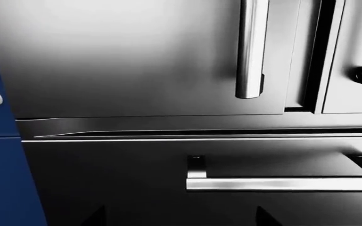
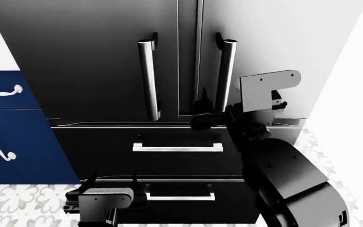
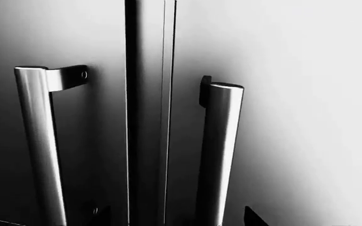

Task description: Open the fridge doors

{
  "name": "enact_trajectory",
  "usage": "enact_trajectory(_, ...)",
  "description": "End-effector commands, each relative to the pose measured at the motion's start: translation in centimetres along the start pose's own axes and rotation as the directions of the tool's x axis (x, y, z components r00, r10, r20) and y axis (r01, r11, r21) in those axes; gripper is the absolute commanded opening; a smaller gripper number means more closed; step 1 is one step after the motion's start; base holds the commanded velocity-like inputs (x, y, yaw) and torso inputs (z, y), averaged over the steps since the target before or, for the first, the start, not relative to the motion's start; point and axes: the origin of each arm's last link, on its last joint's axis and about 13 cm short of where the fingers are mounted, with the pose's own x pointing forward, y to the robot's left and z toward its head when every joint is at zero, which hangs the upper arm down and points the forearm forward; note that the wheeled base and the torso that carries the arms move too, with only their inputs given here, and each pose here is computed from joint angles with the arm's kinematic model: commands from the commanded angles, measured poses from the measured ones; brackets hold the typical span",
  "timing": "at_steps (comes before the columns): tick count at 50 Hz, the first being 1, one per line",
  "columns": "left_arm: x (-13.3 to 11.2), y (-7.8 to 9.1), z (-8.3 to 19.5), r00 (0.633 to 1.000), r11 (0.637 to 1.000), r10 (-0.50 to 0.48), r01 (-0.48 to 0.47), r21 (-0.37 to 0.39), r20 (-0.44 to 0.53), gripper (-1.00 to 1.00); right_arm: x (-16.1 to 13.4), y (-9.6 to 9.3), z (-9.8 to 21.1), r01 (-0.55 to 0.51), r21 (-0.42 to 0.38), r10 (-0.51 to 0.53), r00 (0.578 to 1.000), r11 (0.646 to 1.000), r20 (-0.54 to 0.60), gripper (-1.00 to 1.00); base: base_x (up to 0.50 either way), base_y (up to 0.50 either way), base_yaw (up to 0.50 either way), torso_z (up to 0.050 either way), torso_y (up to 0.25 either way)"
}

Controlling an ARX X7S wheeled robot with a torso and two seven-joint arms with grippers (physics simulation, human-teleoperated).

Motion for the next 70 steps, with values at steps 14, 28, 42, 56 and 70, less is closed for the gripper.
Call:
enact_trajectory(14, 0.0, 0.0, 0.0, 1.0, 1.0, 0.003, -0.003, 0.004, 0.001, 1.0, 1.1, -0.6, 0.3, 0.117, 0.04, -0.114, 0.991, 0.992, -0.072, 1.0, 0.0, 0.0, 0.0, 0.0, 0.0)
enact_trajectory(28, 0.0, 0.0, 0.0, 1.0, 1.0, 0.004, -0.004, 0.002, 0.002, 1.0, 2.5, -0.5, -0.3, 0.11, 0.034, -0.105, 0.988, 0.993, -0.115, 1.0, 0.0, 0.0, 0.0, 0.0, 0.0)
enact_trajectory(42, 0.0, 0.0, 0.0, 1.0, 1.0, 0.004, -0.004, 0.004, 0.001, 1.0, 4.1, -1.0, -1.2, 0.121, 0.033, -0.114, 0.98, 0.992, -0.163, 1.0, 0.0, 0.0, 0.0, 0.0, 0.0)
enact_trajectory(56, 0.0, 0.0, 0.0, 1.0, 1.0, 0.003, -0.003, 0.005, 0.001, 1.0, 5.9, -1.2, -1.3, 0.114, 0.023, -0.107, 0.975, 0.993, -0.193, 1.0, 0.0, 0.0, 0.0, 0.0, 0.0)
enact_trajectory(70, 0.0, 0.0, 0.0, 1.0, 1.0, 0.003, -0.003, 0.003, 0.001, 1.0, 7.6, -1.6, -1.4, 0.132, 0.004, -0.128, 0.967, 0.991, -0.222, 1.0, 0.0, 0.0, 0.0, 0.0, 0.0)
